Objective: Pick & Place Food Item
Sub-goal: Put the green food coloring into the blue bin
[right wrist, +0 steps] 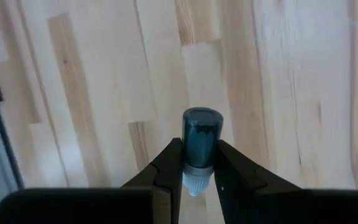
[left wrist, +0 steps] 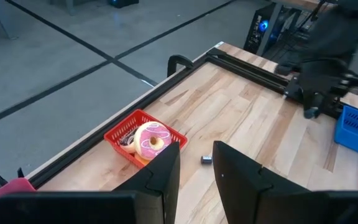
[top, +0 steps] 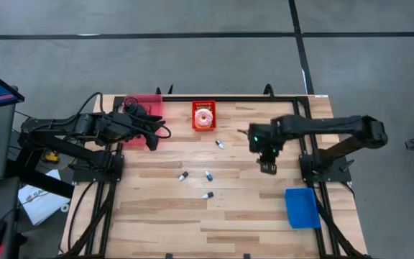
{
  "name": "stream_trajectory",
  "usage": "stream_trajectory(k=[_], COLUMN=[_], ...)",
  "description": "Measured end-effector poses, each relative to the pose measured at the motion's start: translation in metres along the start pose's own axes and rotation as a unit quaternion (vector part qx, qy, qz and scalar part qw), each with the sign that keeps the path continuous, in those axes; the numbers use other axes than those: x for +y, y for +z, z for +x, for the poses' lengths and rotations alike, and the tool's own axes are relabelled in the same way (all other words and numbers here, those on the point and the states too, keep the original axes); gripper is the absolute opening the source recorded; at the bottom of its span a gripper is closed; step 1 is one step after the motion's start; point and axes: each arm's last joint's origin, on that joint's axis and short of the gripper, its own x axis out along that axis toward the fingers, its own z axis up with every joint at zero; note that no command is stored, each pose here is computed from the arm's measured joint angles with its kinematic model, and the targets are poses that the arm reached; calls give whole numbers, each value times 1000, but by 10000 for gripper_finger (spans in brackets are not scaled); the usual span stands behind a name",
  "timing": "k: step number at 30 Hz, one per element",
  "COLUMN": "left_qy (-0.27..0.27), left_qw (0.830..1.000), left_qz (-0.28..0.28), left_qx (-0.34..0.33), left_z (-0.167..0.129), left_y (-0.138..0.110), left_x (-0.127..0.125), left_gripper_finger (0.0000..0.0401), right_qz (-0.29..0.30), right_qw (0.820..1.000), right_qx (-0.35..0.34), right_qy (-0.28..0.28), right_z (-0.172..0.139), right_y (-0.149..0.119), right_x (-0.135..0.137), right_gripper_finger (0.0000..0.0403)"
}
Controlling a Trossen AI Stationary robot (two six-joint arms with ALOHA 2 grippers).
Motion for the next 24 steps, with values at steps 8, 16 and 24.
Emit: stream_trajectory(k=[8, 16, 24], left_qy=[-1, -29, -35], left_qw=[1000, 1000, 999], left_qz=[0, 4, 8], left_qx=[-1, -8, -13], left_z=[0, 0, 0], left_y=[0, 3, 5], left_x=[0, -3, -4], left_gripper_finger=[92, 92, 92], right_qz=[52, 124, 150], right_qw=[997, 988, 983], right_qx=[42, 76, 82], right_qy=[-41, -52, -70], right_z=[24, 42, 47], right_y=[-53, -113, -149], right_x=[50, 80, 102], right_gripper_finger=[67, 67, 67])
